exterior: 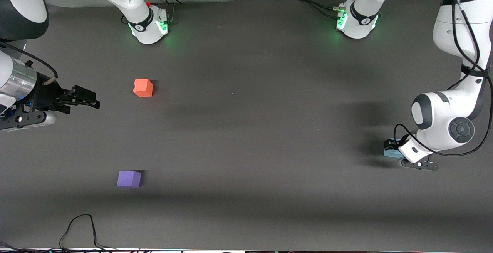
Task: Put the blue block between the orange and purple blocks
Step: 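Close the left gripper on the blue cube and lift it, then carry the blue cube with the left gripper to the table middle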
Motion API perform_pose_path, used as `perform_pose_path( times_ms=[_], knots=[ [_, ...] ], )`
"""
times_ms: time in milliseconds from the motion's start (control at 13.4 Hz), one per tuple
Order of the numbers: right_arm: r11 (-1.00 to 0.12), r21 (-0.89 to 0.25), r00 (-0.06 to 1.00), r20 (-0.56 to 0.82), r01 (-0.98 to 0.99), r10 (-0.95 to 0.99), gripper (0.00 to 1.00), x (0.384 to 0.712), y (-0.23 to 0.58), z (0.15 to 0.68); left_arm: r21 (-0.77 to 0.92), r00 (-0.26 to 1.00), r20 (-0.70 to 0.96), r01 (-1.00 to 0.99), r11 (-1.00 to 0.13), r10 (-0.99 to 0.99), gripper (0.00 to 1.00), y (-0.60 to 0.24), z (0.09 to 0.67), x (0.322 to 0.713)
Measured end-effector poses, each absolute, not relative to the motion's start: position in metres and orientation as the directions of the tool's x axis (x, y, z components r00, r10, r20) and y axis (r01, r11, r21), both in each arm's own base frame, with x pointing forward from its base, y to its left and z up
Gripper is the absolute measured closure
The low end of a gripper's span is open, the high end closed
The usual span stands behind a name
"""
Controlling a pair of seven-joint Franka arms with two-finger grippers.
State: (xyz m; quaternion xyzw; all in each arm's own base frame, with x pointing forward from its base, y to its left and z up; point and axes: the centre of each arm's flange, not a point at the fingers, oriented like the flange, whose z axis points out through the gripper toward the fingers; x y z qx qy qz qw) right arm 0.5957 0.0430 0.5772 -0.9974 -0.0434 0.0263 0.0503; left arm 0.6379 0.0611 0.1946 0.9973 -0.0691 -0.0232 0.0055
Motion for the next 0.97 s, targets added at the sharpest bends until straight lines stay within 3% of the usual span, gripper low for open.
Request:
perform_pose_path(
  times_ms=[299,746,970],
  knots=[
    [-0.991,-0.103,0.995,-0.049,0.084,0.089,0.00,0.596,0.043,0.577,0.011,0.991,-0.035,-0.127,-0.992,-0.127,0.45,0.063,0.215,0.646],
    [-0.992,-0.102,0.995,-0.055,0.074,0.080,0.00,0.598,0.038,0.573,0.006,0.999,-0.001,-0.054,-0.999,-0.054,0.47,0.060,0.386,0.656],
    [-0.992,-0.102,0.995,-0.057,0.071,0.077,0.00,0.598,0.036,0.572,0.015,1.000,-0.021,-0.008,-1.000,-0.009,0.47,-0.001,0.447,0.648]
  ],
)
